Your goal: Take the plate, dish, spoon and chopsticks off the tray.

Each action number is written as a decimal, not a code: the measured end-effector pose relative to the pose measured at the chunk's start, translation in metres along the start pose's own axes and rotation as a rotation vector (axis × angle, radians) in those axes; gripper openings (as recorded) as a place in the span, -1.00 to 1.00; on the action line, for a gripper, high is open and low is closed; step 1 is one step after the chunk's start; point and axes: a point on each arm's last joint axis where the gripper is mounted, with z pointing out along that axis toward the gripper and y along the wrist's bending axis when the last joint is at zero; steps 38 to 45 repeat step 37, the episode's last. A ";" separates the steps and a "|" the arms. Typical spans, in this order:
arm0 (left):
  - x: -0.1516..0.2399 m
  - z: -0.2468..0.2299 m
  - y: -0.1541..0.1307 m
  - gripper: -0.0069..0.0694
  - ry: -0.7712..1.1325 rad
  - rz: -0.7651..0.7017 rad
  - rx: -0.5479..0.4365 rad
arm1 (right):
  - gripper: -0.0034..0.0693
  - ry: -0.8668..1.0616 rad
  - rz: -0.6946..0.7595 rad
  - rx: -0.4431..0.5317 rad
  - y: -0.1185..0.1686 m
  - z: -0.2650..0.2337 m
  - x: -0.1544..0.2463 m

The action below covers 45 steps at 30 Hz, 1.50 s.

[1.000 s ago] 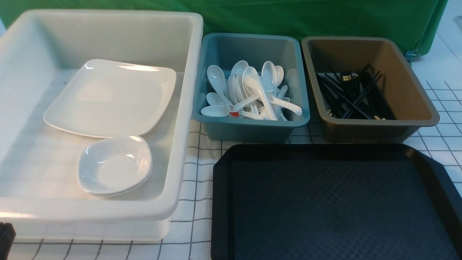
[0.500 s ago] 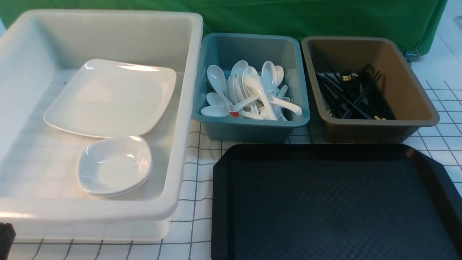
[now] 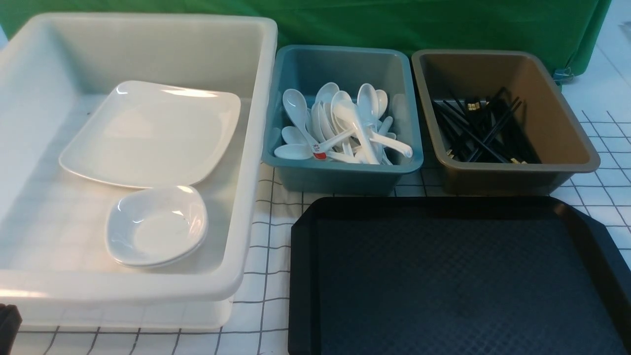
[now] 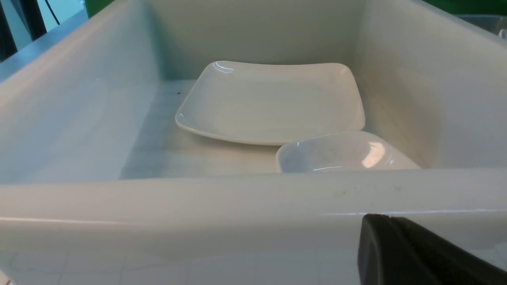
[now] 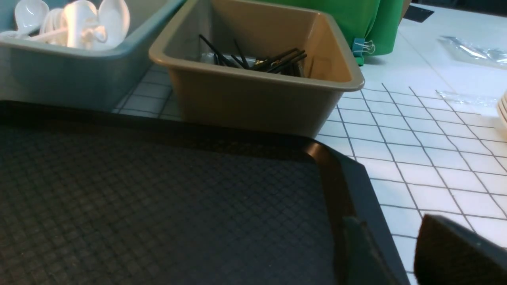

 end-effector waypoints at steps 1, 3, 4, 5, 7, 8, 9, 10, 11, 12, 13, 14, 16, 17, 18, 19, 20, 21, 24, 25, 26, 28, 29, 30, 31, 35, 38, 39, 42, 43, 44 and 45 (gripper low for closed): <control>0.000 0.000 0.000 -0.81 0.000 0.000 0.000 | -0.24 0.000 0.000 0.000 0.000 0.000 0.000; 0.000 0.000 0.000 -0.81 0.000 0.000 0.000 | -0.24 0.000 0.000 0.000 0.000 0.000 0.000; 0.000 0.000 0.000 -0.81 0.000 0.000 0.000 | -0.24 0.000 0.000 0.000 0.000 0.000 0.000; 0.000 0.000 0.000 -0.80 0.000 0.000 0.000 | -0.24 0.000 0.000 0.000 0.000 0.000 0.000; 0.000 0.000 0.000 -0.80 0.000 0.000 0.000 | -0.24 0.000 0.000 0.000 0.000 0.000 0.000; 0.000 0.000 0.000 -0.80 0.000 0.000 0.000 | -0.24 0.000 0.000 0.000 0.000 0.000 0.000; 0.000 0.000 0.000 -0.80 0.000 0.000 0.000 | -0.24 0.000 0.000 0.000 0.000 0.000 0.000; 0.000 0.000 0.000 -0.79 0.000 0.001 0.000 | -0.24 0.000 0.000 0.000 0.000 0.000 0.000; 0.000 0.000 0.000 -0.78 0.000 0.001 0.000 | -0.24 0.000 0.000 0.000 0.000 0.000 0.000; 0.000 0.000 0.000 -0.77 0.000 0.001 0.000 | -0.24 0.000 0.000 0.000 0.000 0.000 0.000; 0.000 0.000 0.000 -0.77 0.000 0.001 0.000 | -0.24 0.000 0.000 0.000 0.000 0.000 0.000; 0.000 0.000 0.000 -0.77 0.000 0.001 0.000 | -0.24 0.000 0.000 0.000 0.000 0.000 0.000; 0.000 0.000 0.000 -0.77 0.000 0.001 0.000 | -0.24 0.000 0.000 0.000 0.000 0.000 0.000; 0.000 0.000 0.000 -0.77 0.000 0.001 0.000 | -0.24 0.000 0.000 0.000 0.000 0.000 0.000; 0.000 0.000 0.000 -0.77 0.000 0.001 0.000 | -0.24 0.000 0.000 0.000 0.000 0.000 0.000; 0.000 0.000 0.000 -0.77 0.000 0.001 0.000 | -0.24 0.000 0.000 0.000 0.000 0.000 0.000; 0.000 0.000 0.000 -0.77 0.000 0.001 0.000 | -0.24 0.000 0.000 0.000 0.000 0.000 0.000; 0.000 0.000 0.000 -0.77 0.000 0.001 0.000 | -0.24 0.000 0.000 0.000 0.000 0.000 0.000; 0.000 0.000 0.000 -0.77 0.000 0.001 0.000 | -0.24 0.000 0.000 0.000 0.000 0.000 0.000; 0.000 0.000 0.000 -0.77 0.000 0.001 0.000 | -0.24 0.000 0.000 0.000 0.000 0.000 0.000; 0.000 0.000 0.000 -0.77 0.000 0.001 0.000 | -0.24 0.000 0.000 0.000 0.000 0.000 0.000; 0.000 0.000 0.000 -0.77 0.000 0.001 0.000 | -0.24 0.000 0.000 0.000 0.000 0.000 0.000; 0.000 0.000 0.000 -0.77 0.000 0.001 0.000 | -0.24 0.000 0.000 0.000 0.000 0.000 0.000; 0.000 0.000 0.000 -0.77 0.000 0.001 0.000 | -0.24 0.000 0.000 0.000 0.000 0.000 0.000; 0.000 0.000 0.000 -0.77 0.000 0.001 0.000 | -0.24 0.000 0.000 0.000 0.000 0.000 0.000; 0.000 0.000 0.000 -0.77 0.000 0.001 0.000 | -0.24 0.000 0.000 0.000 0.000 0.000 0.000; 0.000 0.000 0.000 -0.77 0.000 0.001 0.000 | -0.24 0.000 0.000 0.000 0.000 0.000 0.000; 0.000 0.000 0.000 -0.77 0.000 0.001 0.000 | -0.24 0.000 0.000 0.000 0.000 0.000 0.000; 0.000 0.000 0.000 -0.77 0.000 0.001 0.000 | -0.24 0.000 0.000 0.000 0.000 0.000 0.000; 0.000 0.000 0.000 -0.77 0.000 0.001 0.000 | -0.24 0.000 0.000 0.000 0.000 0.000 0.000; 0.000 0.000 0.000 -0.77 0.000 0.001 0.000 | -0.24 0.000 0.000 0.000 0.000 0.000 0.000; 0.000 0.000 0.000 -0.77 0.000 0.001 0.000 | -0.24 0.000 0.000 0.000 0.000 0.000 0.000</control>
